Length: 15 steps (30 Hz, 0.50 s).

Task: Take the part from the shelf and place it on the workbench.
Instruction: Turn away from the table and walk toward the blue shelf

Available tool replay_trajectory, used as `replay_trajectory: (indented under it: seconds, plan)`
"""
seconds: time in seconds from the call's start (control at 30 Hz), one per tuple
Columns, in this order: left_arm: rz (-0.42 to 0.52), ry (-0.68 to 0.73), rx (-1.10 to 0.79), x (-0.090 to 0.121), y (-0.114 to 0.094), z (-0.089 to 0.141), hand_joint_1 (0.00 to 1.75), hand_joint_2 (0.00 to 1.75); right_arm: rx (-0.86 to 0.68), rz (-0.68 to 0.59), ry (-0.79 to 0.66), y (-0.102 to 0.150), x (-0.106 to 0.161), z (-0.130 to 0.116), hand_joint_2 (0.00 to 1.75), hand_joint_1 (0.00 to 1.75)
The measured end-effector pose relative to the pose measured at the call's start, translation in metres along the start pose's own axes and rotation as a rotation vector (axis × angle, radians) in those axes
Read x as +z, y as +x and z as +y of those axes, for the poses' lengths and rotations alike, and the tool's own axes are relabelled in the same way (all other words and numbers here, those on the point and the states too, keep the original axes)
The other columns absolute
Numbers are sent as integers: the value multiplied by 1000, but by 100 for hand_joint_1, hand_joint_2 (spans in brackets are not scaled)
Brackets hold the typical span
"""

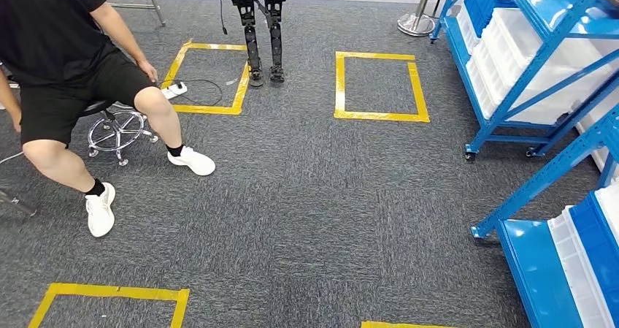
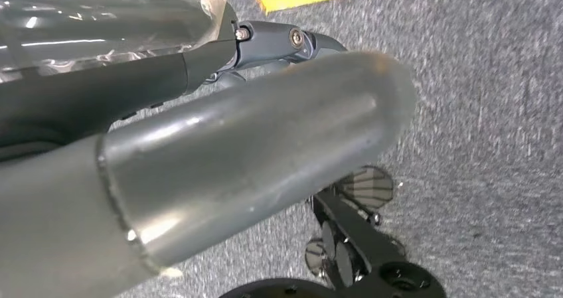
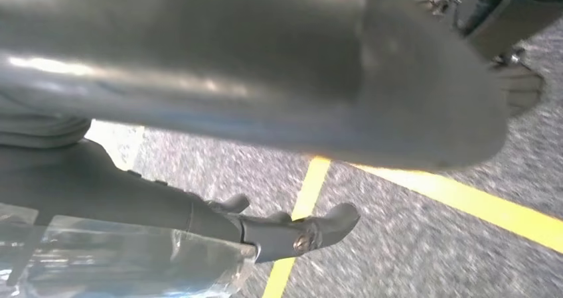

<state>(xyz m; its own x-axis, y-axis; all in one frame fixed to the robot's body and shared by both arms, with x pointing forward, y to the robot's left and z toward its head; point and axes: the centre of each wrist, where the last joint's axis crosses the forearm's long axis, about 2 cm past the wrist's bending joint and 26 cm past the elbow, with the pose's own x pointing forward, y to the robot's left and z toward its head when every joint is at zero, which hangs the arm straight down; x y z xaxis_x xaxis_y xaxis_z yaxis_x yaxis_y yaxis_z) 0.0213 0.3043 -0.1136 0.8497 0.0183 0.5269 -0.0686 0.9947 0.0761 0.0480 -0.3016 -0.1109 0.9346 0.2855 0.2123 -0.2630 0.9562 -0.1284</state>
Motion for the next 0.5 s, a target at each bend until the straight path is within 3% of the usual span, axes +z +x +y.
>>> replay_trajectory:
  seconds: [0.5]
  plan:
    - [-10, 2, -1, -1, 3, -1, 0, 0, -4, -9, 2, 0, 0, 1, 0, 0]
